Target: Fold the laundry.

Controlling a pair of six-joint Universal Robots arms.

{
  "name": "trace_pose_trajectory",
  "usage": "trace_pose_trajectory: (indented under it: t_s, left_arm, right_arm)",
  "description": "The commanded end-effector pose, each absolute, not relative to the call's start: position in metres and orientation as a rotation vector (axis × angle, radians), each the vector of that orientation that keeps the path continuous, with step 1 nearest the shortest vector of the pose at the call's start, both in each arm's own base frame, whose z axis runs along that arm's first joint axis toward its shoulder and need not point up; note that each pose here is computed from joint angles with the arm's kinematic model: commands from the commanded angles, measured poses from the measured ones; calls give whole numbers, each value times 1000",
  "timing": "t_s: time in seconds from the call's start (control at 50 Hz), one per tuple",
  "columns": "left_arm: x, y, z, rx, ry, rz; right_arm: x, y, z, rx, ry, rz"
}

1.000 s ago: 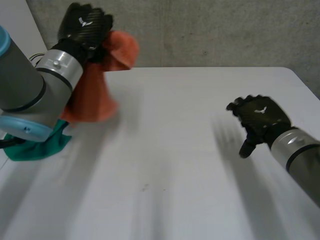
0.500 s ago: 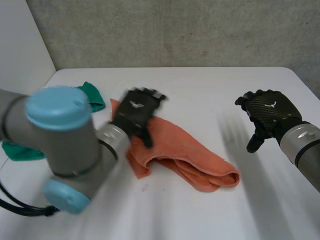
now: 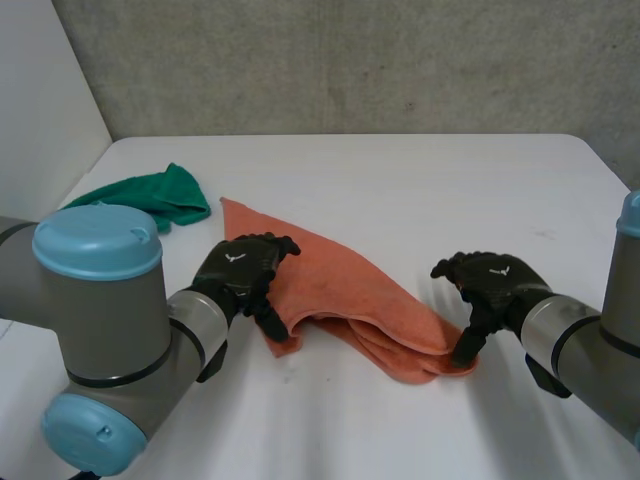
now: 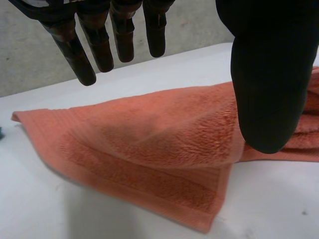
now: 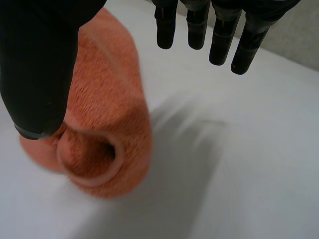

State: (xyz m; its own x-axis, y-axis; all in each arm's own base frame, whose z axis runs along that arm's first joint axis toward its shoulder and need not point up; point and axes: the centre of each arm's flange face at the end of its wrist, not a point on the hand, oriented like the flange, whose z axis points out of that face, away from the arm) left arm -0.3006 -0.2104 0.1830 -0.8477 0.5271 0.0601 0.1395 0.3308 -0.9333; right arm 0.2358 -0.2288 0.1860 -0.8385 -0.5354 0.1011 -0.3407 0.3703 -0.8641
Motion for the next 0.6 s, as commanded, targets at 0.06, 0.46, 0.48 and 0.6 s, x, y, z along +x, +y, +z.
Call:
trace_pose_trajectory:
  t_s: [0.06,0.46,0.48,0.6]
  left_arm:
    - [-320,-222,173,-622,-2220,1539]
    - [-341,-229,144,-785,-2237,1531]
    - [-341,-230,145,-783,-2234,1534]
    - [-343,-226,149,-796,-2229,1527]
  right_arm:
    - [235,-224,171,-794,2450,-1427]
    - [235,-230,152,-806,2479,-1385]
    - [235,-231,150,-806,2482,-1381]
    - [237,-235,144,-806,2483,-1378]
